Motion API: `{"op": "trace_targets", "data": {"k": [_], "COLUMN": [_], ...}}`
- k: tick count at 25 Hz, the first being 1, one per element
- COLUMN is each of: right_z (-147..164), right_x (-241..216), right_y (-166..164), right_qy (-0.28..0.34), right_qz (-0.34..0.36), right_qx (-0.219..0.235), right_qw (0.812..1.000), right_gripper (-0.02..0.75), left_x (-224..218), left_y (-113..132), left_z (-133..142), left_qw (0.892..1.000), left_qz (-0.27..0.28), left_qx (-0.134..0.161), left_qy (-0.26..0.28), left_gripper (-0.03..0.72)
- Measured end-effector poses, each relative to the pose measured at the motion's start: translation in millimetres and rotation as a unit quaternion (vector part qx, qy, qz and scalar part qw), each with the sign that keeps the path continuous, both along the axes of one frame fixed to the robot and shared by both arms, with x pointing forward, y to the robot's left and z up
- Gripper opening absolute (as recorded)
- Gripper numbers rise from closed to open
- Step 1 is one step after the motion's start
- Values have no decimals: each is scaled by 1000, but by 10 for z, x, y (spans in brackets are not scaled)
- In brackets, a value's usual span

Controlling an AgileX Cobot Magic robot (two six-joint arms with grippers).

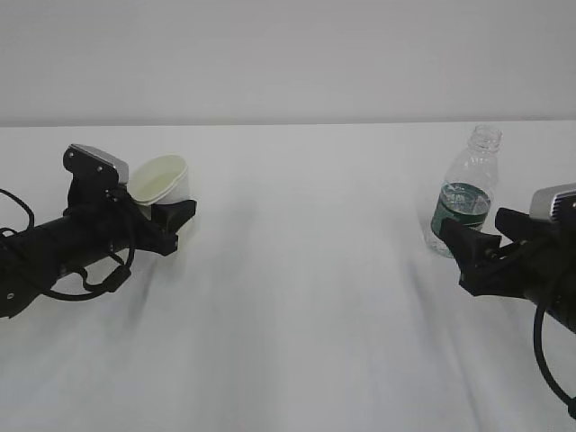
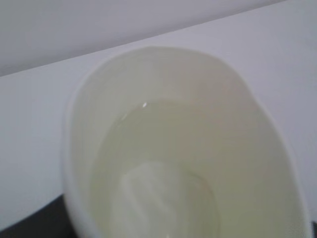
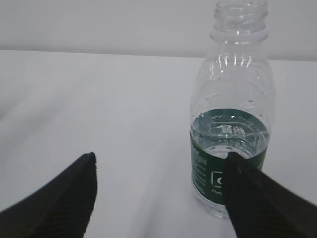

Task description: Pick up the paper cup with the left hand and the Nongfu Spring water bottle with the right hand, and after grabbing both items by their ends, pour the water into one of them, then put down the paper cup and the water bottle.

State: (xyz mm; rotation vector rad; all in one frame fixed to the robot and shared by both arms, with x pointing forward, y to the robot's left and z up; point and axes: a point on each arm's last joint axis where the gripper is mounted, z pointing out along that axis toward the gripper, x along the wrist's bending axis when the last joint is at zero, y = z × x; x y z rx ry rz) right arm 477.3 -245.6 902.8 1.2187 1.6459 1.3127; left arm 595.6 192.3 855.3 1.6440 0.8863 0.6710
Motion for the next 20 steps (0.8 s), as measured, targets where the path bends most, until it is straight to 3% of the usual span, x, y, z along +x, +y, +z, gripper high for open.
{"op": "trace_targets", "data": {"k": [20], "right_z": [0], "right_x": [-1], "right_y": [3], "right_qy": [1], "right_qz": [1], "right_qx": [2], "right_qw": [1000], "right_gripper": [588], "left_x": [-156], "left_y": [28], "left_z": [-71], "left_qw": [1000], "left_qz": [0], "left_qx": [-7], "left_qy": [13], "left_gripper": [420]}}
